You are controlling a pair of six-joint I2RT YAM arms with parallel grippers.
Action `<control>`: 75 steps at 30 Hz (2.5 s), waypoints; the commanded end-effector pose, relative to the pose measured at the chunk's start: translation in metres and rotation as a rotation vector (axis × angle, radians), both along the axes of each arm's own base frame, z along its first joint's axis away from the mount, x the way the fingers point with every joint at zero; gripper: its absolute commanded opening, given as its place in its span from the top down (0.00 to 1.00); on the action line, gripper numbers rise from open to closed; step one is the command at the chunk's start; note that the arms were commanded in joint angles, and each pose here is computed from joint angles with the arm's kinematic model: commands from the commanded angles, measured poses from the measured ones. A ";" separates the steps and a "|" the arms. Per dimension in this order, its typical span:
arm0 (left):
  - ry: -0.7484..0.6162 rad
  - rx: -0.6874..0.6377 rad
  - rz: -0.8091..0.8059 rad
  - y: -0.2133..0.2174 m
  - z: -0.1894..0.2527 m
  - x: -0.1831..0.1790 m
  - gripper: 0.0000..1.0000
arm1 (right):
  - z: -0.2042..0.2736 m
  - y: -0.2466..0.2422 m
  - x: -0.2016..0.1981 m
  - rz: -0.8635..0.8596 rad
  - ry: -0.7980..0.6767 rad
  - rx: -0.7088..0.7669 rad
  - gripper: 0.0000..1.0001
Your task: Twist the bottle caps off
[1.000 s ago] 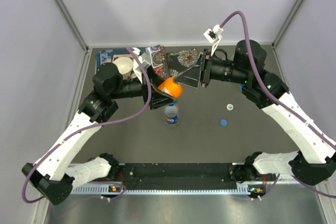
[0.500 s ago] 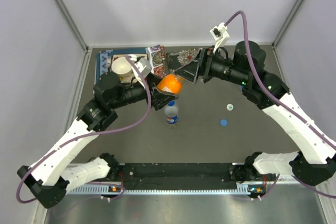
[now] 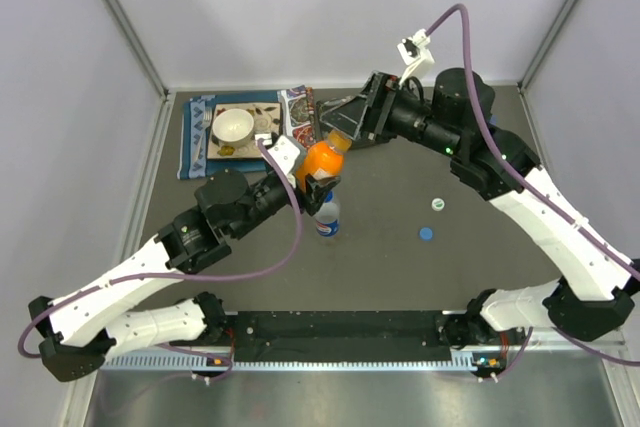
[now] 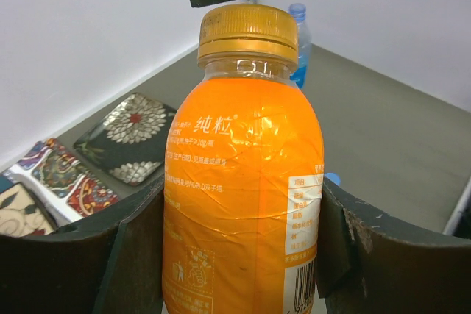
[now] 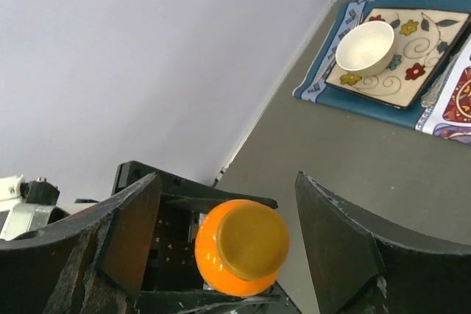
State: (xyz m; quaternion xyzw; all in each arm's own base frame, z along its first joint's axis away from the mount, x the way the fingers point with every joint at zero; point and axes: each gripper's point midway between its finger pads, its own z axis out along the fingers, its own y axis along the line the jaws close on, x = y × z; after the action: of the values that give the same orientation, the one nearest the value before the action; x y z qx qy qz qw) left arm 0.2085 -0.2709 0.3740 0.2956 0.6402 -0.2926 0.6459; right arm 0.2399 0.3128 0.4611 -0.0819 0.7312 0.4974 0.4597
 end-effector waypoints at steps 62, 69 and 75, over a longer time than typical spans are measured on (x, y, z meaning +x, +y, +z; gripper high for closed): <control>0.229 -0.242 -1.057 -0.019 0.062 -0.138 0.70 | -0.013 -0.021 -0.199 1.127 -0.756 0.064 1.00; 0.240 -0.233 -1.070 -0.020 0.058 -0.138 0.70 | -0.023 -0.028 -0.192 1.142 -0.751 0.044 1.00; 0.240 -0.218 -1.055 -0.022 0.052 -0.135 0.70 | -0.034 -0.027 -0.186 1.127 -0.741 0.023 1.00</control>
State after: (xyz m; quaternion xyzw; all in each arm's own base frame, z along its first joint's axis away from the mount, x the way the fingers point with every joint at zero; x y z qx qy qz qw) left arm 0.0634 -0.2927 0.3955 0.4709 0.4828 -0.6855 0.2743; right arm 0.0757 0.2964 0.4557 -0.5939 0.3574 0.5741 0.4359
